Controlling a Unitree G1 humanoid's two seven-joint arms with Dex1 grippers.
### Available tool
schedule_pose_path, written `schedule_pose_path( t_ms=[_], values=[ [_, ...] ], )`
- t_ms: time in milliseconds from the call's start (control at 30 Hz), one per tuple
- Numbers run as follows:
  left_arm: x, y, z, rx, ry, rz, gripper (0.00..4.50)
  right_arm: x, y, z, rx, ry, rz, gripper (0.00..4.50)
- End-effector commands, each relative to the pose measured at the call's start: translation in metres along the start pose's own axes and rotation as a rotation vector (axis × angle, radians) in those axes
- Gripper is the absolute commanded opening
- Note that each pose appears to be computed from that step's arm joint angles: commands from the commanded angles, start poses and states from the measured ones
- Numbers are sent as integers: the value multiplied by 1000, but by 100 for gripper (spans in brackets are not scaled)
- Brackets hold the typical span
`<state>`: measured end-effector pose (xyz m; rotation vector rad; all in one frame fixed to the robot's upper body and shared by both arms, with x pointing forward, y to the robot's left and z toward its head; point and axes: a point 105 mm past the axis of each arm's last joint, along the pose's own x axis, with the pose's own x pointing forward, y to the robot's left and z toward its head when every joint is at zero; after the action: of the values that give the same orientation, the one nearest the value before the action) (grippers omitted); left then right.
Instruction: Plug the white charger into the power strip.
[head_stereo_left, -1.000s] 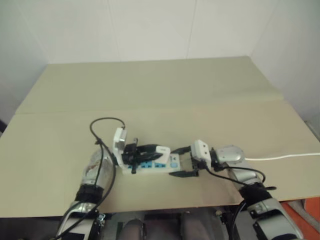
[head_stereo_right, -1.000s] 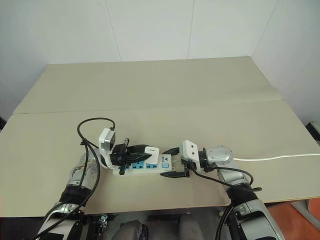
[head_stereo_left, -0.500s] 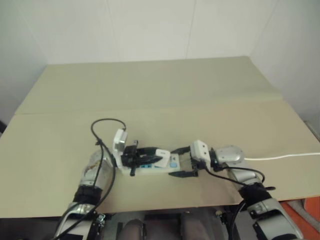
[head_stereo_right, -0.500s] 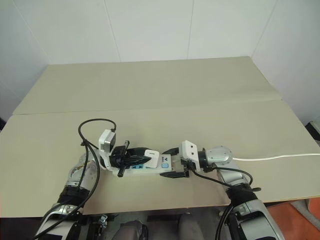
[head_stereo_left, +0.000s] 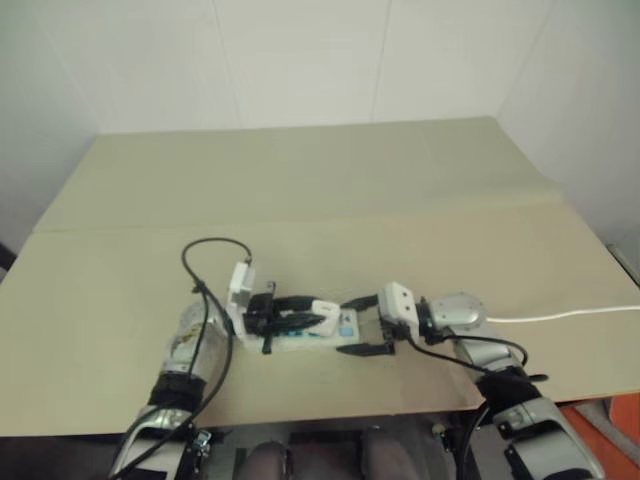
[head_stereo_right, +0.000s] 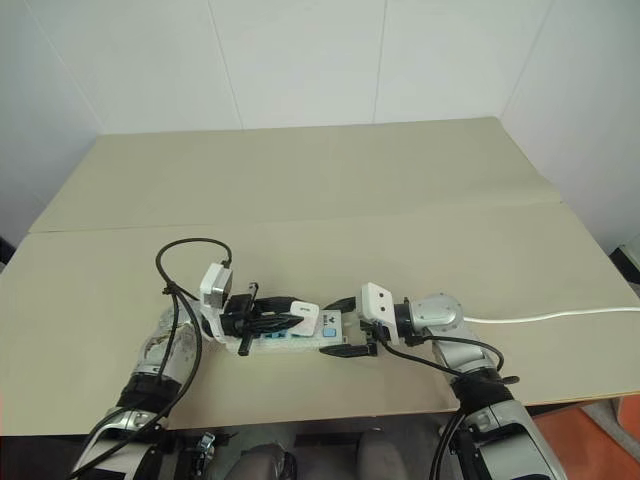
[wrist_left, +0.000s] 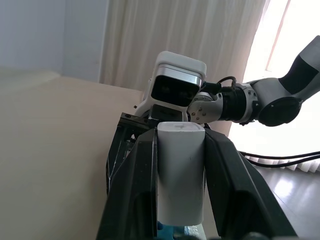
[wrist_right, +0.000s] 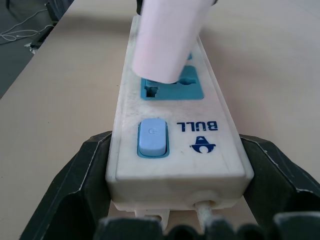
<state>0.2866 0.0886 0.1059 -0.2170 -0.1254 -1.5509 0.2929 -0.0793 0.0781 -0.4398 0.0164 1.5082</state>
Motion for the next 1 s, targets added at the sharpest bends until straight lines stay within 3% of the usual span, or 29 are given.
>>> schedule_pose_path(
  t_ms=[33, 1000],
  values=[
    [-6, -1, -22, -93, 27, 39, 99, 6, 5, 2, -20, -1, 19, 343],
    [-4, -18, -47, -157, 127, -50, 99, 13, 8, 0, -30, 5, 18, 343]
  ],
)
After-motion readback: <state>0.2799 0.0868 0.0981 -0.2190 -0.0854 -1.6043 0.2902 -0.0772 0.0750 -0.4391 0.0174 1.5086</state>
